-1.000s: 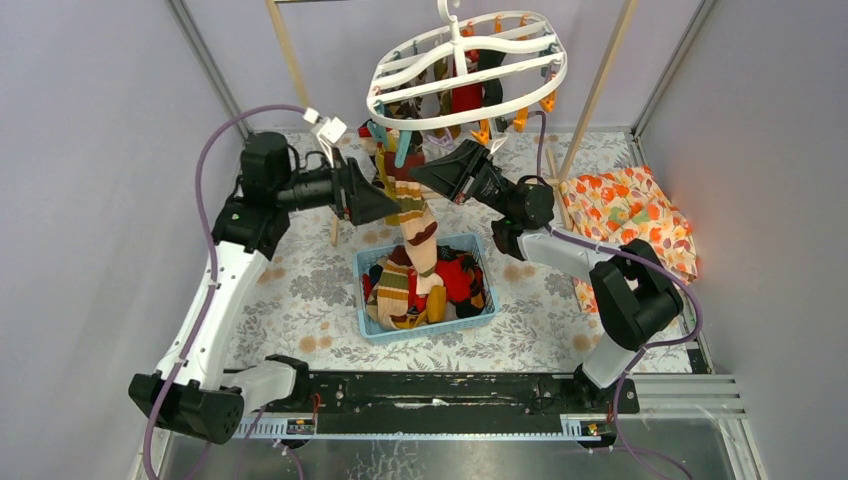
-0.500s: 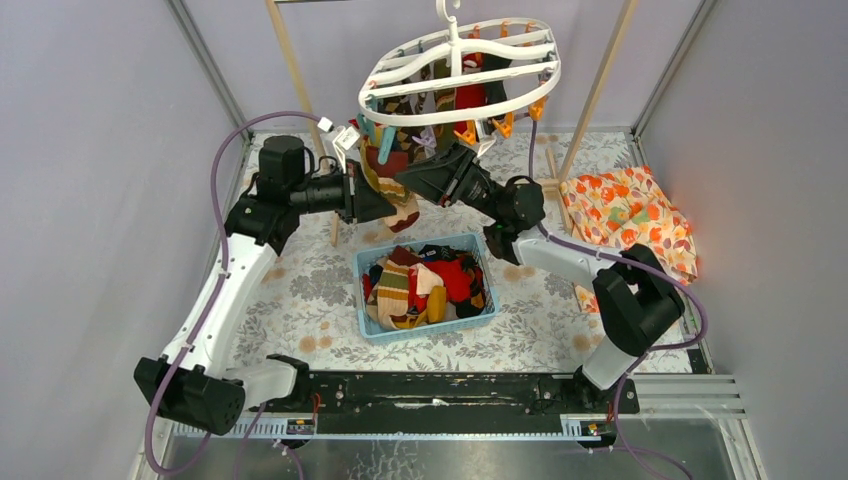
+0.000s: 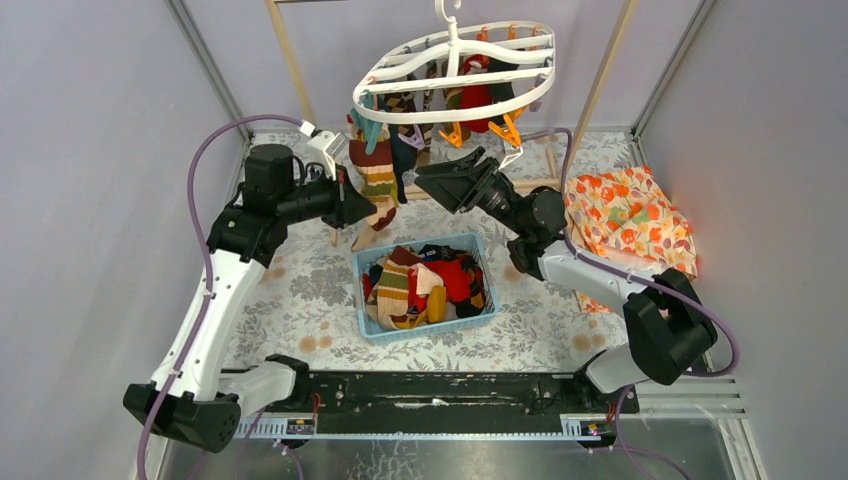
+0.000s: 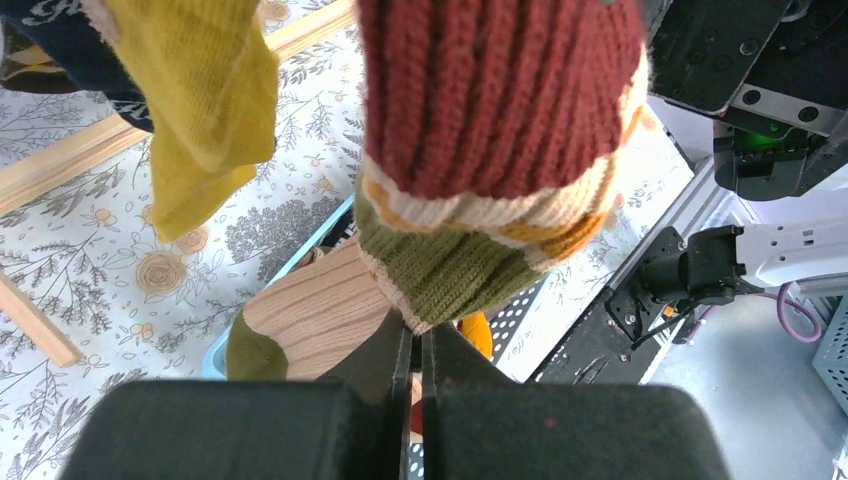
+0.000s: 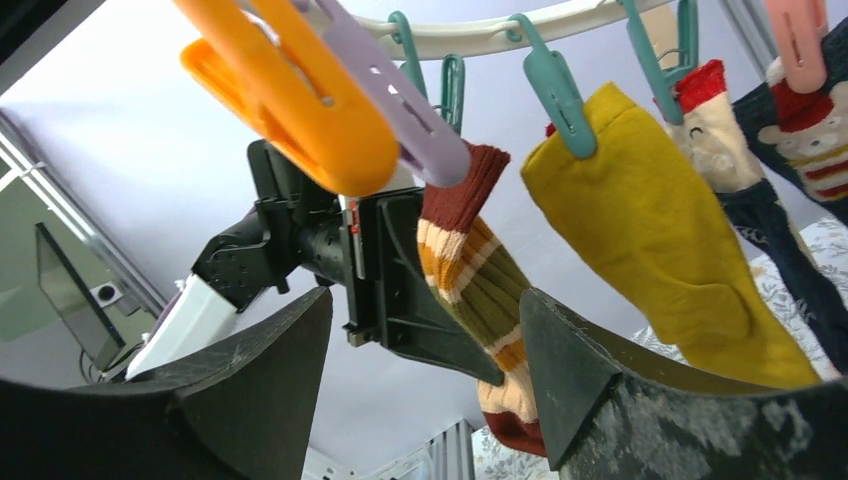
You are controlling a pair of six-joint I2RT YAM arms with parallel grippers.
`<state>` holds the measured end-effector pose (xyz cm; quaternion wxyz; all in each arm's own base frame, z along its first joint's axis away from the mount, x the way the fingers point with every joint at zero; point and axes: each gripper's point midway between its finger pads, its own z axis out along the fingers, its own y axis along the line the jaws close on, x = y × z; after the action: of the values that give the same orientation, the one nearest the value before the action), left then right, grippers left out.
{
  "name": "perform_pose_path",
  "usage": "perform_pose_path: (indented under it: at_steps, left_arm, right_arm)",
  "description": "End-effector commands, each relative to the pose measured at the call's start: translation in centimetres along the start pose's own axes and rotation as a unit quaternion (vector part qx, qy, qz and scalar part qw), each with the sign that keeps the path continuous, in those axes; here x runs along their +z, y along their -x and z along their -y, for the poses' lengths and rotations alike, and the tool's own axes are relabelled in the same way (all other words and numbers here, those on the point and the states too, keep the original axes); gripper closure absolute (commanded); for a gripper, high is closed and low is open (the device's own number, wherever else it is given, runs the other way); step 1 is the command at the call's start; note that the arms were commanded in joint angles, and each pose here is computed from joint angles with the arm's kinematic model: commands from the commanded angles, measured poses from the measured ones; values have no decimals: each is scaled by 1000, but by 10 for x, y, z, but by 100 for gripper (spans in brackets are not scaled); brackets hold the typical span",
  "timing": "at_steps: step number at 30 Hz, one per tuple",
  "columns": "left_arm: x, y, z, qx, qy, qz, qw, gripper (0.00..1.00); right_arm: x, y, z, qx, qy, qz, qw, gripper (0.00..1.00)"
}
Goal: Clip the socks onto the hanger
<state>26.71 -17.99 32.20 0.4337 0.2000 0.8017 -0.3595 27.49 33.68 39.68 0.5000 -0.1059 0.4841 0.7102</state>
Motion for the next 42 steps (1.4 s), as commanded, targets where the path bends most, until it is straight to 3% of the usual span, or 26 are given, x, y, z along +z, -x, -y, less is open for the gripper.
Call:
perform_pose_path:
  at_steps: [1, 15, 24, 34, 39, 42]
  left_arm:
    - [-8, 5, -1, 21, 17, 11, 1000, 100]
    - [-17, 0, -12, 38, 59, 8, 998, 100]
    - [-19, 3, -11, 41, 61, 6, 997, 100]
    - [-23, 8, -16, 50, 82, 9, 995, 100]
    - [-24, 8, -16, 50, 84, 9, 995, 100]
    - [-25, 8, -17, 50, 86, 9, 995, 100]
  right_arm:
    - [16, 22, -6, -43, 19, 31, 998, 24]
    - [36, 47, -21, -32, 117, 100, 988, 23]
    - [48, 52, -27, -10, 163, 104, 981, 26]
    - [46, 57, -37, -10, 173, 106, 979, 50]
    - [42, 61, -37, -10, 168, 112, 979, 53]
    - [43, 63, -40, -11, 172, 113, 979, 71]
